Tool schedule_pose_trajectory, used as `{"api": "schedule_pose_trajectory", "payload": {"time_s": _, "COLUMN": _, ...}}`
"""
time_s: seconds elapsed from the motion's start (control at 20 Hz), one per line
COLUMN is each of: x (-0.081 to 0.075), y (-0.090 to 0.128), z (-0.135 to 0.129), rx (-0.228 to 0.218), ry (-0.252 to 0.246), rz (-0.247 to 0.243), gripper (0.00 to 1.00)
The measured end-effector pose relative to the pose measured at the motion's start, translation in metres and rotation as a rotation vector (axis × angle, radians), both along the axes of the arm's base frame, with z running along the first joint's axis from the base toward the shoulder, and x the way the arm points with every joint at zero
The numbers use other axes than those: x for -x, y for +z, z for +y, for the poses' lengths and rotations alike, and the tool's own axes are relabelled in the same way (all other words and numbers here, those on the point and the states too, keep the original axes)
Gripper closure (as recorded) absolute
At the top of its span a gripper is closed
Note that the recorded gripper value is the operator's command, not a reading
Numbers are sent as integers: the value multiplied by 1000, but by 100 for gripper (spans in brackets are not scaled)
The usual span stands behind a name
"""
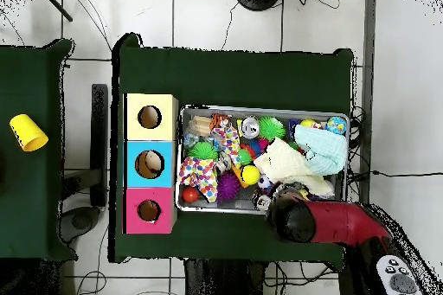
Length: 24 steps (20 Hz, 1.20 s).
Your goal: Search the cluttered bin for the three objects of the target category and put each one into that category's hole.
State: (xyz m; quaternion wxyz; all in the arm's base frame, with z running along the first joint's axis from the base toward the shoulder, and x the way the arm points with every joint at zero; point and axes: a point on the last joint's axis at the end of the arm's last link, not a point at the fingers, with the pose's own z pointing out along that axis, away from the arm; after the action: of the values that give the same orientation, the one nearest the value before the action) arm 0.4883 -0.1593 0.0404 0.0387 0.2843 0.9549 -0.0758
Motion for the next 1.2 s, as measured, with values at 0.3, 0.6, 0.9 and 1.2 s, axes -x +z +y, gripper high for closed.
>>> {"api": "schedule_pose_trajectory", "payload": {"time_s": 0.3, "x": 3, "y": -12, "z": 3, "rx": -28, "ry": 24, "rz": 7, "gripper": 0}}
{"api": "schedule_pose_trajectory", "payload": {"time_s": 0.6, "x": -3, "y": -21, "z": 13, "rx": -63, "ry": 34, "rz": 2, "gripper": 0}}
{"api": "schedule_pose_trajectory", "payload": {"time_s": 0.9, "x": -8, "y": -21, "z": 21, "rx": -56, "ry": 74, "rz": -4, "gripper": 0}}
{"api": "schedule_pose_trajectory", "payload": {"time_s": 1.2, "x": -21, "y": -11, "z": 30, "rx": -4, "ry": 150, "rz": -25, "gripper": 0}}
